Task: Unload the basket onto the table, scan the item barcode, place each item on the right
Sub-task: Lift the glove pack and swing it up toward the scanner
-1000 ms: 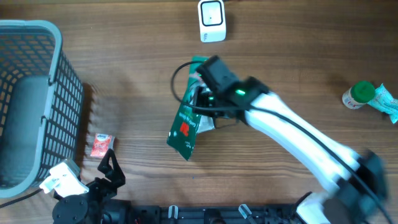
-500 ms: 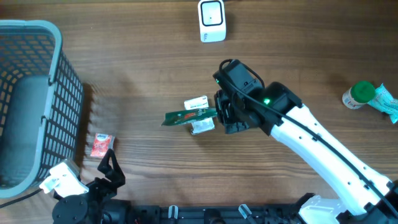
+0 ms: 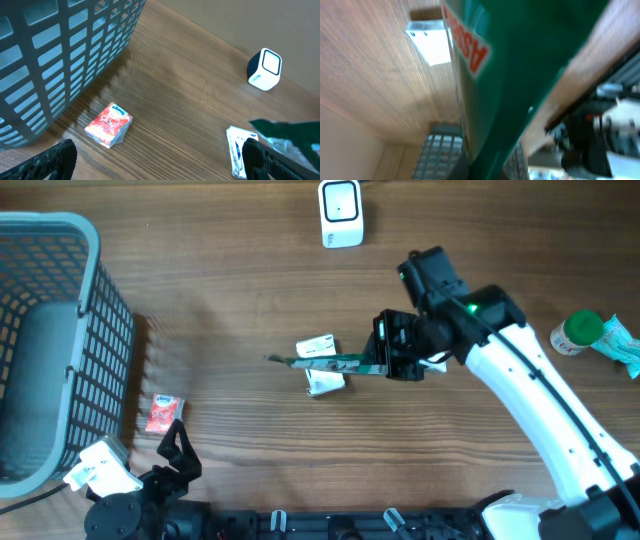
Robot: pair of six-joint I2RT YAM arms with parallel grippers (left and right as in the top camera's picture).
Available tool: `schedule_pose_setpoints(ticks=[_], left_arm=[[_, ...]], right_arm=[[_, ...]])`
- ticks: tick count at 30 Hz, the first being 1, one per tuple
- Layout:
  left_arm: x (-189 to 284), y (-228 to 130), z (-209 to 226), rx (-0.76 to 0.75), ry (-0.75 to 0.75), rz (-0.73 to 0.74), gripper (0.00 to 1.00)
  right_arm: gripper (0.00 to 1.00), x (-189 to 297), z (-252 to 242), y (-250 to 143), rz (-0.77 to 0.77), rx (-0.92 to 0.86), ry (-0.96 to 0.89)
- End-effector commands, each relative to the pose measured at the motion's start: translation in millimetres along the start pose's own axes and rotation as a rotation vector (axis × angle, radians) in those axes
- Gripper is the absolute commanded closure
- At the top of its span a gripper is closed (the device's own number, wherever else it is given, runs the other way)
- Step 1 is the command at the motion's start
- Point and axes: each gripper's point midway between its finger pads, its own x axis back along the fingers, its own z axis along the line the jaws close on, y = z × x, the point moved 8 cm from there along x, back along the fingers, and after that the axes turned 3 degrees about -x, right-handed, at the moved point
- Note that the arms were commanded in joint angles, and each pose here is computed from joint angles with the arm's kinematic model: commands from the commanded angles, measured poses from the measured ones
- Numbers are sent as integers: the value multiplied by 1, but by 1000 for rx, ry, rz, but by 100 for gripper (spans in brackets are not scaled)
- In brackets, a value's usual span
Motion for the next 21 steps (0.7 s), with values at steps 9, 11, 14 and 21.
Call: schedule_pose_setpoints(ticks=[9, 11, 14, 21], left_arm=[[0, 0, 0, 12, -5, -2, 0], [0, 0, 0, 12, -5, -2, 0], [0, 0, 0, 12, -5, -2, 0], [0, 0, 0, 12, -5, -2, 0]], right_arm=[[96, -27, 22, 51, 291, -457, -374], [95, -28, 21, 53, 274, -473, -381], [95, -28, 21, 53, 274, -476, -382], [95, -29, 34, 48, 376, -219, -287]])
